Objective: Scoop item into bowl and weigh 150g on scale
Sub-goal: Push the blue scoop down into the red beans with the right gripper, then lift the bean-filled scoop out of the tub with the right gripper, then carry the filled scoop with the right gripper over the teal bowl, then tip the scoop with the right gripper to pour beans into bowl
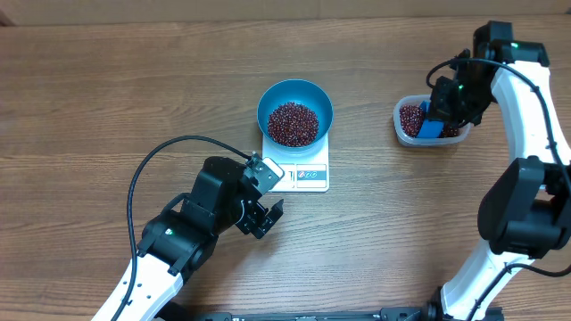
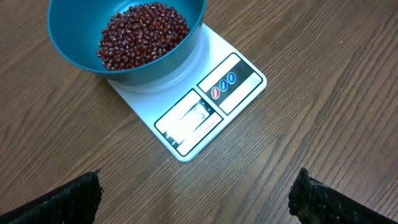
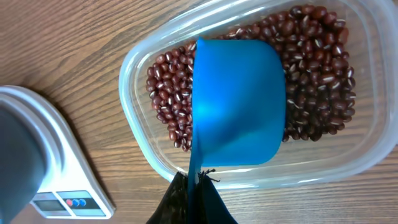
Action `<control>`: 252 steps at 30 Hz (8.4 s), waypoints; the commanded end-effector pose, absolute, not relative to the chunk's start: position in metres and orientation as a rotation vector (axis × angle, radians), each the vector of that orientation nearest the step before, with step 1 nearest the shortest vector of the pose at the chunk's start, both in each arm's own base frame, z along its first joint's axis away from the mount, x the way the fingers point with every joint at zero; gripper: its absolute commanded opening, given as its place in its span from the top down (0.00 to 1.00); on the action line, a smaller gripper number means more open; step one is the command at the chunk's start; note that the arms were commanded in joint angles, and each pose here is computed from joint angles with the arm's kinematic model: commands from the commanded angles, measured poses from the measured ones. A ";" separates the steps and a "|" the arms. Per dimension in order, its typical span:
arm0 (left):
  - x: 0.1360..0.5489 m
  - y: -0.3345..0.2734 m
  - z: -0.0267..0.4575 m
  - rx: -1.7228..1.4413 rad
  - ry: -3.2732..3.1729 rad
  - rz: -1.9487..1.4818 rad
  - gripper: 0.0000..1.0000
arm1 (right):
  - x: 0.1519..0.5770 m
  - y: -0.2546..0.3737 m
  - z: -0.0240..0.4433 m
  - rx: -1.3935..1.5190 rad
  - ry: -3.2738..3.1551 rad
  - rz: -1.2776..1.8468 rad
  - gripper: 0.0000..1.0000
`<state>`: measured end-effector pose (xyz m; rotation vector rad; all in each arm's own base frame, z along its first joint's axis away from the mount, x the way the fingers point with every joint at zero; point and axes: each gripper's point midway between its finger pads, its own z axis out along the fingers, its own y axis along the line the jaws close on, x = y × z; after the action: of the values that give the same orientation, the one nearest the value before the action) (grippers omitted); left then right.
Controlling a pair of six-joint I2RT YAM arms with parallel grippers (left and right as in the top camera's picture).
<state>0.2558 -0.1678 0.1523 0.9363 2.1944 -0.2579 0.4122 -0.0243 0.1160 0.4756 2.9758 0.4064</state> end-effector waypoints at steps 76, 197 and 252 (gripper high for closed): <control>0.255 -0.169 0.149 0.944 2.199 -0.274 0.00 | 0.385 -0.043 0.178 0.492 2.624 1.302 0.96; 0.255 -0.169 0.150 0.944 2.199 -0.274 0.00 | 0.393 0.221 0.230 -0.345 2.693 0.089 0.96; 0.255 -0.169 0.149 0.944 2.199 -0.274 0.00 | 0.382 0.228 0.234 -0.416 2.624 -0.133 0.96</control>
<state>0.2558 -0.1678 0.1523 0.9367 2.1942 -0.2578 0.3785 0.2333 0.2039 -0.4561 2.6998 -0.1419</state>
